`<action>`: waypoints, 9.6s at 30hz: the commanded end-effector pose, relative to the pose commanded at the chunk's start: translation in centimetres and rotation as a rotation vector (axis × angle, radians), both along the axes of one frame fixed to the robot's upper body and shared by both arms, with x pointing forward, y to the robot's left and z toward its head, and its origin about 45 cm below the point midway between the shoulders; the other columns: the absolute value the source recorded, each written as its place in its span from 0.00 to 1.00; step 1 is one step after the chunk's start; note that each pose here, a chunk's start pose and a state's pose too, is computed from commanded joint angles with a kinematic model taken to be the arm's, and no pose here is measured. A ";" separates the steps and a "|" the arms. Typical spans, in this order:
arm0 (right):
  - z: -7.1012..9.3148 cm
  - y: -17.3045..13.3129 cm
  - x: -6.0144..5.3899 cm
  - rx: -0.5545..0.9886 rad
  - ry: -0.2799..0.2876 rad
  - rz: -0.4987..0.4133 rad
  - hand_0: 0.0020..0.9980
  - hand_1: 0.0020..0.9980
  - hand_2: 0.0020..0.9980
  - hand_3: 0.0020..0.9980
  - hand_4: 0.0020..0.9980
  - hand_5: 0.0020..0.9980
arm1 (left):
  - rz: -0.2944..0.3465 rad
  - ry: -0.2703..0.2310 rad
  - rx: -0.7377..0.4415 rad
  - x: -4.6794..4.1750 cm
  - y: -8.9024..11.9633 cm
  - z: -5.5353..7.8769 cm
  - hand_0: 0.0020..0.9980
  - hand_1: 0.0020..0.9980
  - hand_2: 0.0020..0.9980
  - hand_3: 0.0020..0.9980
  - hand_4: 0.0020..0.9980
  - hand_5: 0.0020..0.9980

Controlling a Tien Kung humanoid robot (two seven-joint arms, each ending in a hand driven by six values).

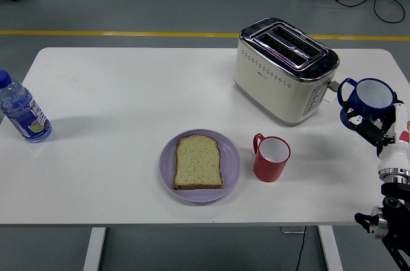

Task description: Pick up the cup,pour liquid into bread,place the cup on the desk

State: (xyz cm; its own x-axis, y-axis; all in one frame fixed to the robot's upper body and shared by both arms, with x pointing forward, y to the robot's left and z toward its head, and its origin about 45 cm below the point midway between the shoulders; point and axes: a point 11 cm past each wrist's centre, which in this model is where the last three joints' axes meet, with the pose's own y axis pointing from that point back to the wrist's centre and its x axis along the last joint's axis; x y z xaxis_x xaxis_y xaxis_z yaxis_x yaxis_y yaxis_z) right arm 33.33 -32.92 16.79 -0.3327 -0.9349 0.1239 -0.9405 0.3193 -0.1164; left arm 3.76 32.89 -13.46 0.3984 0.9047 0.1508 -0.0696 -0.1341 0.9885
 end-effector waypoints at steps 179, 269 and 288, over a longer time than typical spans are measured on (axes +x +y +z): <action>2.6 3.0 -0.7 0.205 -0.159 0.054 0.83 0.72 0.81 0.80 0.75 0.07 | -0.011 0.002 0.001 0.01 0.0 0.0 0.64 0.65 0.66 0.55 0.32 0.85; 0.3 -3.3 0.3 1.237 -0.112 0.072 0.68 0.61 0.67 0.63 0.62 0.29 | -0.021 -0.001 0.004 0.28 0.0 0.0 0.64 0.65 0.66 0.55 0.32 0.84; 0.1 -3.3 0.3 1.252 -0.108 0.063 0.68 0.61 0.67 0.63 0.61 0.28 | -0.022 -0.002 0.004 0.36 0.0 0.0 0.64 0.65 0.66 0.55 0.32 0.84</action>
State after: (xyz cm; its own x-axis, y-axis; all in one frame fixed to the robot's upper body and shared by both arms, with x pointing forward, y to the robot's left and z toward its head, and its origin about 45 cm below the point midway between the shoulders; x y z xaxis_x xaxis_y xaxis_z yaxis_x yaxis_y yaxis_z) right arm 33.63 -36.23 16.86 -0.2364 -0.4058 -0.8829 -0.9626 0.2212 0.1561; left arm 4.12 32.94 -13.42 0.4176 0.8952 0.1554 -0.0747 -0.1367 0.9878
